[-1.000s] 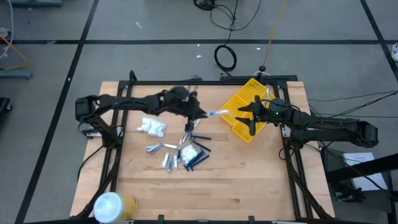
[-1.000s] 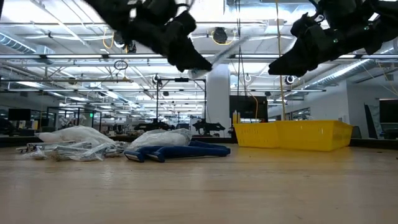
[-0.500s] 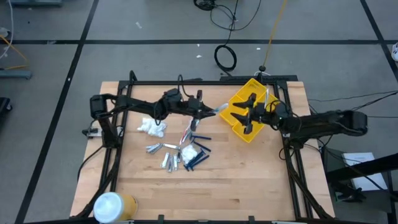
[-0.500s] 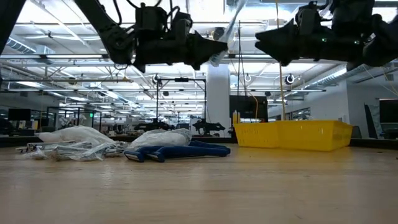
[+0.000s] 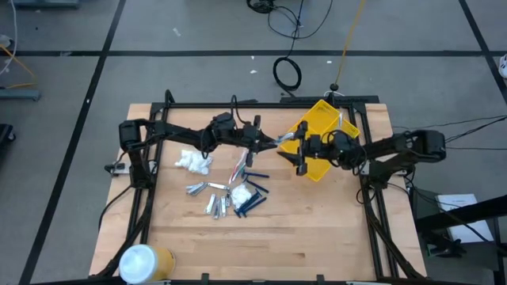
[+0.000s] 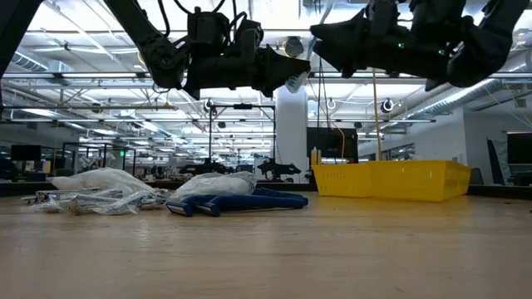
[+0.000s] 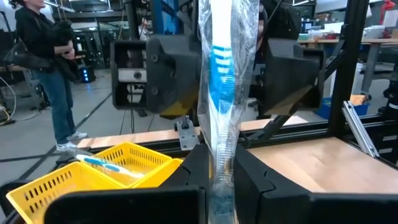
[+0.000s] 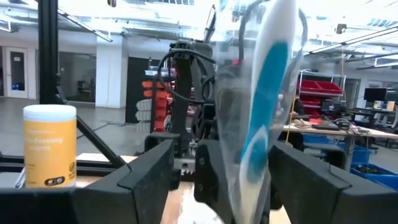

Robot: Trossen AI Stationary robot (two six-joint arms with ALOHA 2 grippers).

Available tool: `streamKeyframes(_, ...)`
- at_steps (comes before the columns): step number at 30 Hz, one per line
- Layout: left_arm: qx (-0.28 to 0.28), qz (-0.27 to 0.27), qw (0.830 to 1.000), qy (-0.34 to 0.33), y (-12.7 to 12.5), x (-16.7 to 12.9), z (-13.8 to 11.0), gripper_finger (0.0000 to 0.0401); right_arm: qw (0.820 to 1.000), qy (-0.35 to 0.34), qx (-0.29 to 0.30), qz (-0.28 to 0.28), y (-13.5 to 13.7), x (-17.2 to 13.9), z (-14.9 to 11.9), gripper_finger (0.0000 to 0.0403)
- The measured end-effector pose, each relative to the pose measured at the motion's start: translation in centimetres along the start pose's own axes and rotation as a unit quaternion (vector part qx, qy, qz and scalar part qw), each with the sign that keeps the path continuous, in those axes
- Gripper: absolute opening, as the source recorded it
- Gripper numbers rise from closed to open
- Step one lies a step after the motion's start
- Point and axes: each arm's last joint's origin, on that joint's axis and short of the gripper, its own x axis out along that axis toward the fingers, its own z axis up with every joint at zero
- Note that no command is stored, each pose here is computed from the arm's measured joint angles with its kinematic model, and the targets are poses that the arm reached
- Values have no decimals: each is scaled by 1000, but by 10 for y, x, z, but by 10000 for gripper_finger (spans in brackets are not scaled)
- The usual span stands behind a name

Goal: Pick & Place Travel size toiletries
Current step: Put the blue toothbrush into the top right yellow bin

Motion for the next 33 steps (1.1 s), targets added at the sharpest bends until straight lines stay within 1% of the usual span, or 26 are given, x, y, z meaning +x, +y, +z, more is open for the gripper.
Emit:
streamKeyframes(3, -4, -1, 1000, 7, 0, 0, -2, 29, 1000, 3, 0, -2, 0, 1, -1, 225)
streamKeyframes(6, 0, -1, 1000, 5, 0, 0, -1, 30, 1000, 3, 1, -4, 0, 1, -1, 190)
streamKeyframes(11, 1, -1, 1000, 5, 0, 0, -1, 30, 1000, 5, 10, -26, -2, 1, -1, 109)
streamKeyframes(15, 0, 2, 1000, 14, -3, 2, -3, 30, 1000, 7, 11, -28, -2, 1, -1, 39)
streamKeyframes(16, 3, 7, 1000, 18, -5, 3, -3, 30, 1000, 10, 10, -27, -2, 1, -2, 34)
streamKeyframes(20, 13, 38, 999, 33, -10, 6, -5, 31, 999, 26, 3, -30, -2, 1, -5, 34)
streamKeyframes(22, 10, 66, 997, 40, -11, 8, -6, 32, 999, 33, 4, -40, -3, 0, -6, 34)
streamKeyframes(24, -1, 104, 993, 49, -12, 9, -7, 41, 998, 41, 4, -51, -3, 0, -8, 34)
streamKeyframes(26, -7, 132, 989, 61, -12, 8, -8, 62, 997, 55, 4, -63, -4, 0, -9, 34)
streamKeyframes(28, -4, 150, 987, 61, -13, 8, -5, 93, 995, 69, 0, -77, -6, -2, -8, 34)
streamKeyframes(33, 29, 210, 977, 32, -19, 4, 23, 182, 984, 125, -14, -128, -14, -11, -3, 34)
